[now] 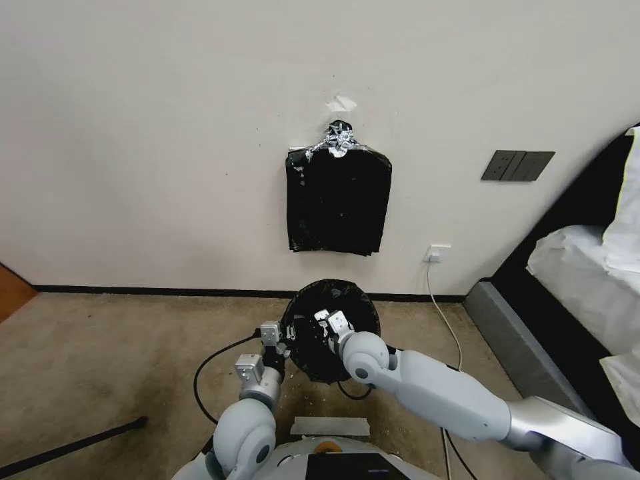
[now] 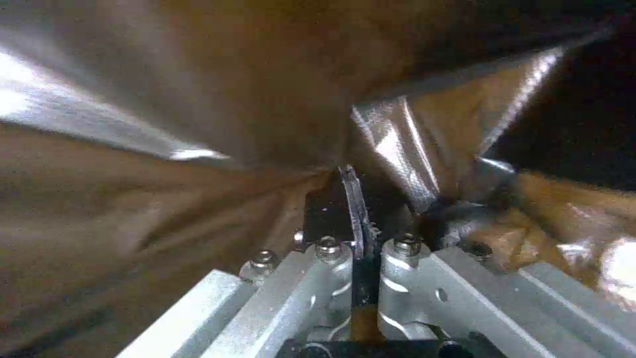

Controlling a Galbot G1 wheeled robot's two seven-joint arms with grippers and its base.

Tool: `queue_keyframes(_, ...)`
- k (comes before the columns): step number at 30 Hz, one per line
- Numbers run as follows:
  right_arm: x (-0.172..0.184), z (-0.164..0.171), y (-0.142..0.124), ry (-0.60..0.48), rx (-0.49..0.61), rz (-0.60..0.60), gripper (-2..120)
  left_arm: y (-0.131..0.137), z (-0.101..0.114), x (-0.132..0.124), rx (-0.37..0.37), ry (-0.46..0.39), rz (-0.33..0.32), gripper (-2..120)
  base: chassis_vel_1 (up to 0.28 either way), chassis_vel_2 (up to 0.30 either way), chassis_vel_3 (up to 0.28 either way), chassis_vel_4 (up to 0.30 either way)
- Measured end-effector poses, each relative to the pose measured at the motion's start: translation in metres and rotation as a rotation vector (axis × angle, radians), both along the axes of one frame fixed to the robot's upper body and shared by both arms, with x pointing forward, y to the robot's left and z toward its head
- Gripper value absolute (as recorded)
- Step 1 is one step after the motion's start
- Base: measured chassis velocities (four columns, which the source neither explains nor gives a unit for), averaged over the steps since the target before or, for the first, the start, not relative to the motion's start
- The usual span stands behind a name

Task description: Place a trash bag onto the trash bin.

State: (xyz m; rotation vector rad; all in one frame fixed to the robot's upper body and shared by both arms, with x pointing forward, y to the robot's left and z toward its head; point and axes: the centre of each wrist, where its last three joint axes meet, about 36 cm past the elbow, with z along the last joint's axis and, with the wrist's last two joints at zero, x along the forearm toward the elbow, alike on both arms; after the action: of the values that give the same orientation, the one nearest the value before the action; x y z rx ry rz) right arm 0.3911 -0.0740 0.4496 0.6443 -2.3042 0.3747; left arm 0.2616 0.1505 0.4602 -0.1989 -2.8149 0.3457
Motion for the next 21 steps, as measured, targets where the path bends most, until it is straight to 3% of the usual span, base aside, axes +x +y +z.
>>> queue_keyframes(21,0.009,-0.01,-0.004,0.008,-0.026,-0.052,0,-0.003,0.007,-0.004,-0.041,0.029,-0.004,2,0.0,0.0,0.0,0.0)
